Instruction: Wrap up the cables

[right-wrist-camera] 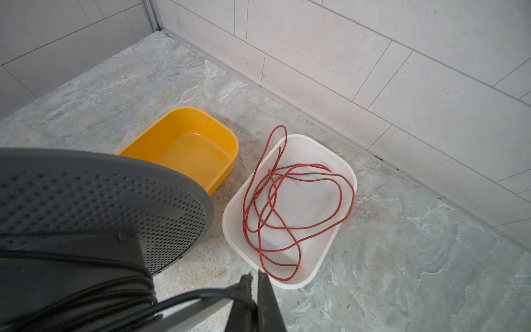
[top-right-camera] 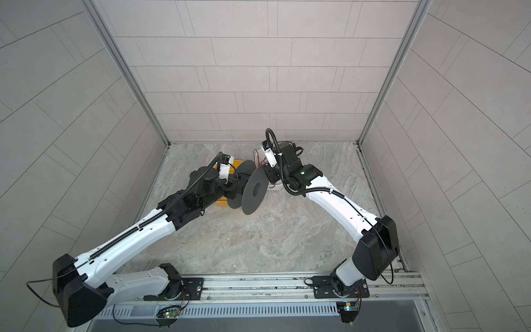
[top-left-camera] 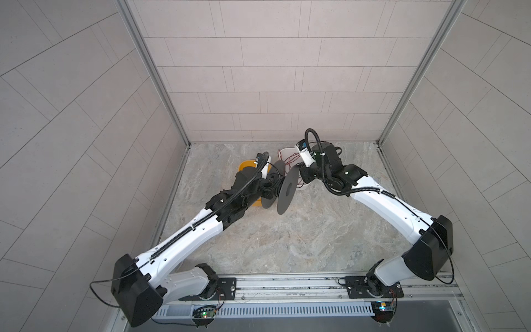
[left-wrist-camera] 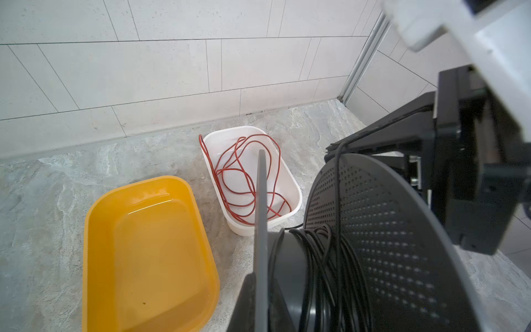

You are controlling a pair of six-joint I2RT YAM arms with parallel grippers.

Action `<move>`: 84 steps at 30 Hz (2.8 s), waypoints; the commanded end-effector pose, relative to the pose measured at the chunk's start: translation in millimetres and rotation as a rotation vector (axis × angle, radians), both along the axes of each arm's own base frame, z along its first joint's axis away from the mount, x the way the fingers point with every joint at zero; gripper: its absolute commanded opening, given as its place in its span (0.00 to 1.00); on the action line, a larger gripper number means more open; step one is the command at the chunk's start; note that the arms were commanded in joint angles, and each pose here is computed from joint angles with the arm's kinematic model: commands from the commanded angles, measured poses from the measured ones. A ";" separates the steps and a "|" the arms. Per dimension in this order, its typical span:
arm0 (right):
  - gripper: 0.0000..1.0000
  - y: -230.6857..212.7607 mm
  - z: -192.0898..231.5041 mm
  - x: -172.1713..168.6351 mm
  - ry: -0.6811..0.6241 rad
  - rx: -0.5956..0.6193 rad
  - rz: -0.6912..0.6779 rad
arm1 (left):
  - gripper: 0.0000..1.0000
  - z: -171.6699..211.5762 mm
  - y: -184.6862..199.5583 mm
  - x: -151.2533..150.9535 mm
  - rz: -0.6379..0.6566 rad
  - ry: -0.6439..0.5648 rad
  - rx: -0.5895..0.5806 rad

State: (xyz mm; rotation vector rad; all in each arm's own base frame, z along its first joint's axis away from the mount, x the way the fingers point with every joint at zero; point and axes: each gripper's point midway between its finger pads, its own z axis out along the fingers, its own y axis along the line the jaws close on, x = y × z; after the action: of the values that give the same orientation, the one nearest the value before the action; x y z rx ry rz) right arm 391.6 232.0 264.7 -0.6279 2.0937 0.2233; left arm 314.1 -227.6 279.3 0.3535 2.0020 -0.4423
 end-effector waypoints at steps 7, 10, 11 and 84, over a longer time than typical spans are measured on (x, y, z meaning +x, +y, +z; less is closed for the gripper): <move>0.03 -23.7 -9.7 2.2 -0.057 0.120 -0.033 | 0.00 79.0 -0.7 -24.6 -0.075 -0.082 -0.181; 0.10 -24.0 -9.4 -1.1 -0.089 0.137 -0.021 | 0.00 81.1 -0.3 -29.4 -0.090 -0.071 -0.178; 0.12 -24.6 -7.8 -1.9 -0.102 0.143 -0.019 | 0.00 81.0 0.5 -30.4 -0.090 -0.069 -0.173; 0.07 58.8 -96.7 -110.1 0.008 0.303 0.134 | 0.00 73.9 46.5 29.5 0.313 -0.074 -0.532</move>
State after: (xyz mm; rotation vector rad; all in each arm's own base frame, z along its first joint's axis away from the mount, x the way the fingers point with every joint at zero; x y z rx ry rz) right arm 286.3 295.4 169.9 -0.5877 1.9616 0.6200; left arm 338.1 -187.5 310.9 -0.2090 1.9083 -0.6544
